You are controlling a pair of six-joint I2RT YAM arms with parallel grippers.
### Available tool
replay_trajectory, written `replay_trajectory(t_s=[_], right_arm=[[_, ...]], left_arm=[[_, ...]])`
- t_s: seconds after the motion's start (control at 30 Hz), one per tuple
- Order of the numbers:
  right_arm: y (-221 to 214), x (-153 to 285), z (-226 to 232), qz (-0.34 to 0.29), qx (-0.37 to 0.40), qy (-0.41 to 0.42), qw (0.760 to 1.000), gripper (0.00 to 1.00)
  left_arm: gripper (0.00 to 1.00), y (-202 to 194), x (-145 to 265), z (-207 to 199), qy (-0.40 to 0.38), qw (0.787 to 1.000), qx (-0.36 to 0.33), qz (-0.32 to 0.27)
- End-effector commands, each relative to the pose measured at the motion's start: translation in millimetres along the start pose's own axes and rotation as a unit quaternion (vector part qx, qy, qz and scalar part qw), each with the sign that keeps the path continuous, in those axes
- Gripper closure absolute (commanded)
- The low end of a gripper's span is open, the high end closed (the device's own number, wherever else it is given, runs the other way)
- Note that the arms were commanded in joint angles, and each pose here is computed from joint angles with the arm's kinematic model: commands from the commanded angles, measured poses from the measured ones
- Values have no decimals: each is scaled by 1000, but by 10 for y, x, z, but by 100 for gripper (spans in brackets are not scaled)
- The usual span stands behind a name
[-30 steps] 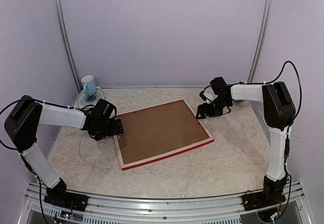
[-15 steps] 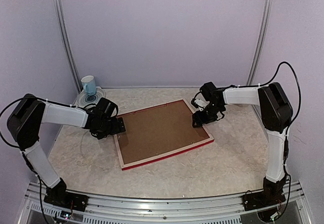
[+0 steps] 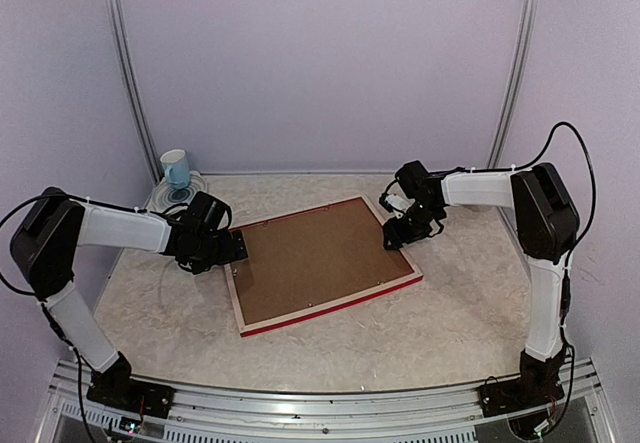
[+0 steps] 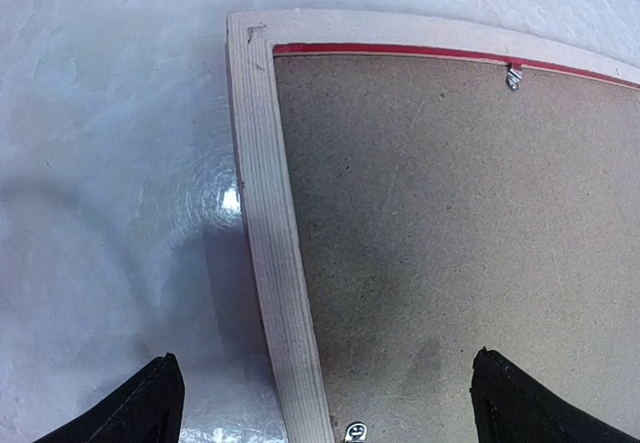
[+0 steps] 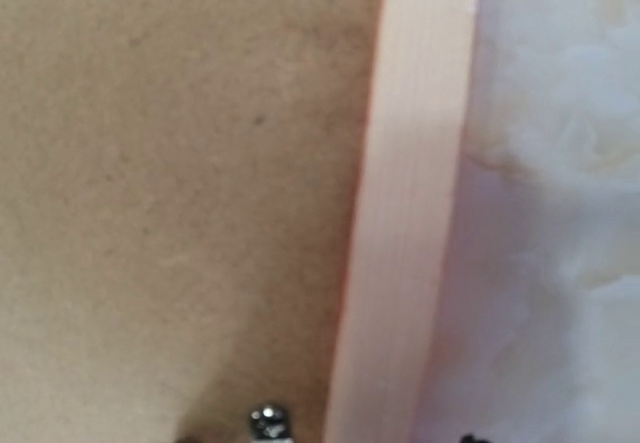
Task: Put the photo into the frame
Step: Press the fastener onto the backboard.
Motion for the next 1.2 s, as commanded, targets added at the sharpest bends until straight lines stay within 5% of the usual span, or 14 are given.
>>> replay_trajectory(t_s=[0.0,1.17], right_arm=[[100,190,-26,-22,6,-14,1000,42],[83,98,-82,-14,13,-34,999,76]], left_arm=[[1,14,48,-3,-13,1000,2,-5],[1,4,48,-21,-18,1000,-1,-1]])
Point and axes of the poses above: each gripper's point midway between its finger pads, its own x axis back along the fingers, its own z axis along the line the jaws close on, y = z × x, the point moved 9 cm from there along x, back along the fingers, and after that the axes turned 5 degrees about x, right-handed, at the moved point
